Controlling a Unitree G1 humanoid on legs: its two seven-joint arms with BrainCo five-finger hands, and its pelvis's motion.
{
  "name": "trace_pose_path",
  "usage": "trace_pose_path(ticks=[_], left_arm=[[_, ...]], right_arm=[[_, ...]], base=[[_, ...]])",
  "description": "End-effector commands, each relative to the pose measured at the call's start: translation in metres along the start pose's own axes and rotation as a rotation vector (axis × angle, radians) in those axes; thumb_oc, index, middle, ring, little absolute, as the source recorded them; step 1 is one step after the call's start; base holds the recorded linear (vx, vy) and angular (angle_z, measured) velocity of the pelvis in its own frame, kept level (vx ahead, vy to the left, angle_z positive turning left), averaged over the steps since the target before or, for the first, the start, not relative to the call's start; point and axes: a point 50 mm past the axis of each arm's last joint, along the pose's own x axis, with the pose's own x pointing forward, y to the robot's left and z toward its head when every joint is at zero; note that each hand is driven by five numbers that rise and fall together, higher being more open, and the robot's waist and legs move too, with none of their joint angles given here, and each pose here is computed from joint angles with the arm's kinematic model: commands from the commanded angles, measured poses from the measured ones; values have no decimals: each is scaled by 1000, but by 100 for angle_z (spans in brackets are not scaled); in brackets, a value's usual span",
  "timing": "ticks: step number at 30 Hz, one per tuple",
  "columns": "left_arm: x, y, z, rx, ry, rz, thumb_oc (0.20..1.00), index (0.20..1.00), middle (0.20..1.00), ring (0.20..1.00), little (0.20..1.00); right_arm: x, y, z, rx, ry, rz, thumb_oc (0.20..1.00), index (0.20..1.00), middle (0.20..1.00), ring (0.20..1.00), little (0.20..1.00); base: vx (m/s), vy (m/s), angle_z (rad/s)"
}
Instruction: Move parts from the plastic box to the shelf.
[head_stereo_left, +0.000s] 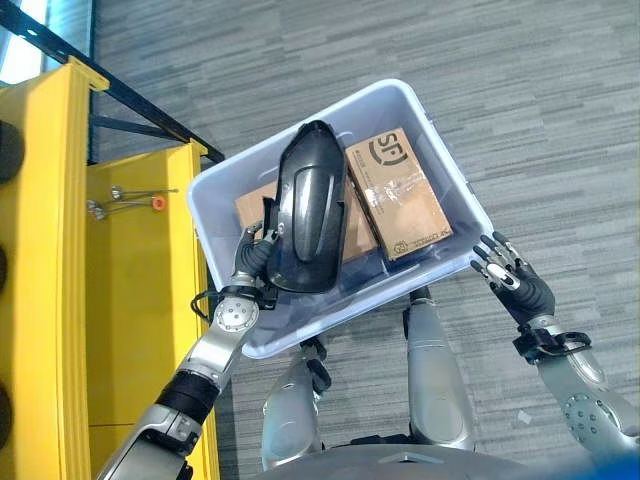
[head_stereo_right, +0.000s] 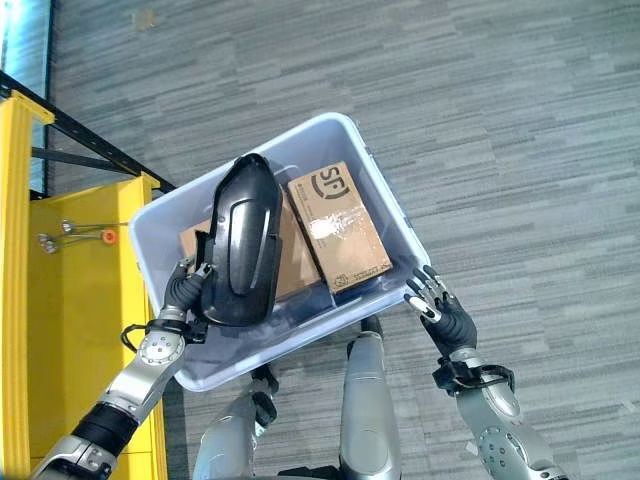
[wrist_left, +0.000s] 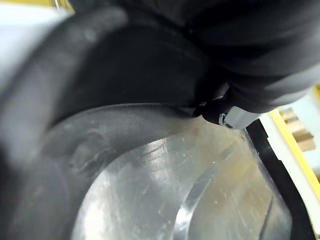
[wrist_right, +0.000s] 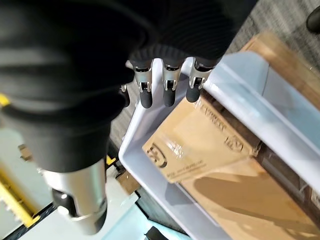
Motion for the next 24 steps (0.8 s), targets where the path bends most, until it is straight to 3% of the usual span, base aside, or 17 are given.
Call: trace_pose_path(ticks=[1,24], left_arm=[[13,28,32,32,-175,63,200,200,200,200,200],[-44,34,12,19,-116,-192,200,200,200,200,200]], right_arm=[[-2,10,3,34,-37,47,1000,1000,1000,1000,1000],[-8,4,-23,53,24,-12,1000,1000,1000,1000,1000]], base=[[33,44,4],[47,-8,10]])
